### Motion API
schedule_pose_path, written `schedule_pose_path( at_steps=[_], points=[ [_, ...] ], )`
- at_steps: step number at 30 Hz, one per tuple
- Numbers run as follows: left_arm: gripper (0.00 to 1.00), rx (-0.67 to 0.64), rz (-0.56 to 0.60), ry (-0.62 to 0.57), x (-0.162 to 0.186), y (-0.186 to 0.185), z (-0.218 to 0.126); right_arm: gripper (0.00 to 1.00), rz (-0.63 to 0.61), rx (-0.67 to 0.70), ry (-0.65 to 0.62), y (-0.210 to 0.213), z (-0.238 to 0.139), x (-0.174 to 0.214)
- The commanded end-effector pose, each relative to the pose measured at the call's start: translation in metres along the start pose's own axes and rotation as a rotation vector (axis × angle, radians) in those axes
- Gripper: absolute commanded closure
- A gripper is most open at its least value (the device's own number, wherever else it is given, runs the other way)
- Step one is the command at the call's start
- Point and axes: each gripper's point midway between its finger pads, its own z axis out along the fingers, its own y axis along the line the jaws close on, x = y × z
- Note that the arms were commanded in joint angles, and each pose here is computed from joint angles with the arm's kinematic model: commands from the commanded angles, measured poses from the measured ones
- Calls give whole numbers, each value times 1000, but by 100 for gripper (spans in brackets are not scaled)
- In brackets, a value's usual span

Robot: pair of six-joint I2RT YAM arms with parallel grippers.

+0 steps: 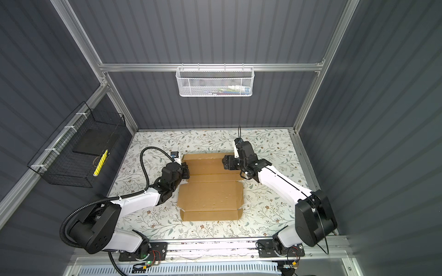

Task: Fold the paper box

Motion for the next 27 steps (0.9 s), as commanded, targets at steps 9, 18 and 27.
schedule_pose_path(
  at_steps=[9,18,27],
  points=[
    [100,-10,-7,83,14,0,3,20,-25,90,44,-20,-26,53],
    [100,-11,-3,87,13,0,2,20,8,131,73,-29,9,86],
    [100,-9,-2,90,13,-1,3,20,12,226,78,-55,27,106]
  ],
)
